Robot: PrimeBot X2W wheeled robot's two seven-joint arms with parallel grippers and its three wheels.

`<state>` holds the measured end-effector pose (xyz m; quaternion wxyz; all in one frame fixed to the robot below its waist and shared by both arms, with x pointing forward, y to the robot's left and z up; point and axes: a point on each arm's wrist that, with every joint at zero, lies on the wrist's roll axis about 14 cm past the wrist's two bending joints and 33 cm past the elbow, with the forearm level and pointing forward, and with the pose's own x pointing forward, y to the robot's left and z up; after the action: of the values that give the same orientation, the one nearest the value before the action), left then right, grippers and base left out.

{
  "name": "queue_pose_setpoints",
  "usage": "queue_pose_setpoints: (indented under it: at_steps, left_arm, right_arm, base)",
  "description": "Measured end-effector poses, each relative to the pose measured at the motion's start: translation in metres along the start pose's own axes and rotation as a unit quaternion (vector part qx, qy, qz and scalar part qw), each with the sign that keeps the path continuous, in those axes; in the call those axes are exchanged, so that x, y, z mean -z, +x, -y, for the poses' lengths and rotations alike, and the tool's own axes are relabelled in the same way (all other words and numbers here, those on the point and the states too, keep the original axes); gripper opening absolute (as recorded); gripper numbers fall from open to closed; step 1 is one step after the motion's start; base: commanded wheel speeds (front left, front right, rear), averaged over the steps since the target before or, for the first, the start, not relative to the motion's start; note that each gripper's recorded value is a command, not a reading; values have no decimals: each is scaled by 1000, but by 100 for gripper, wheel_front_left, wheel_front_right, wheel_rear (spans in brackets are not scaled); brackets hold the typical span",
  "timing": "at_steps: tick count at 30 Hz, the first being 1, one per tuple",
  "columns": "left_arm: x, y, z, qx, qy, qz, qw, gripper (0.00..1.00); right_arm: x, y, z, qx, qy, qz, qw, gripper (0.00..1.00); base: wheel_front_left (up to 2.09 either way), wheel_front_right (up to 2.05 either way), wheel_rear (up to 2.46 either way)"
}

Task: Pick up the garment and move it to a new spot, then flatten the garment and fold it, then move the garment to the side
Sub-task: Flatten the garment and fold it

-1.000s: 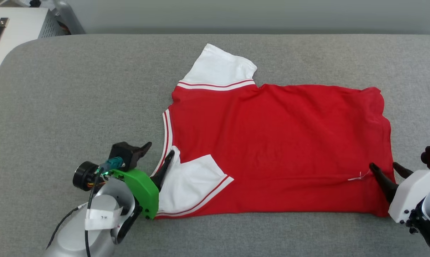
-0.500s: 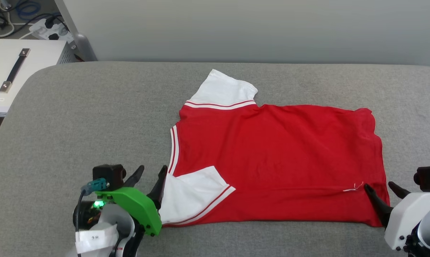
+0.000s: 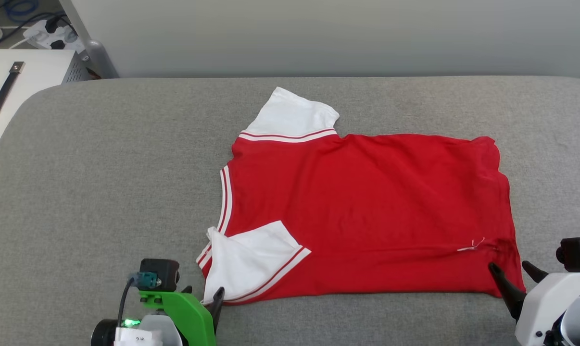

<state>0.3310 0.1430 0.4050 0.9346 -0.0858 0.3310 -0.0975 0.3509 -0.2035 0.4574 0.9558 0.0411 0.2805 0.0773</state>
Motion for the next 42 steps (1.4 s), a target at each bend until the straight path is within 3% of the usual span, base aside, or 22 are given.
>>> queue_pose_setpoints:
  at_steps: [15, 16, 17, 18, 25, 33, 42]
  left_arm:
    - [25, 31, -16, -32, 9, -52, 998, 100]
    - [27, 33, -15, -29, 7, -57, 998, 92]
    - [29, 34, -15, -27, 6, -62, 998, 58]
    - [29, 36, -15, -26, 7, -63, 998, 0]
    - [29, 36, -10, -12, -7, -65, 998, 0]
    - [10, 24, -1, 3, -15, -17, 1000, 0]
    - [-23, 9, 7, 17, -20, 36, 999, 0]
  right_arm:
    - [18, 7, 16, 22, 16, -29, 999, 100]
    - [19, 8, 16, 23, 17, -31, 999, 100]
    - [19, 8, 17, 23, 17, -32, 999, 100]
    - [19, 9, 17, 24, 17, -32, 999, 100]
    - [19, 8, 22, 30, 8, -33, 999, 100]
    - [14, 5, 31, 45, -17, -31, 998, 100]
    - [35, 31, 45, 69, -10, -99, 993, 100]
  base:
    - [0, 0, 0]
    - [0, 0, 0]
    - [0, 0, 0]
    - [0, 0, 0]
    - [0, 0, 0]
    - [0, 0, 0]
    - [0, 0, 0]
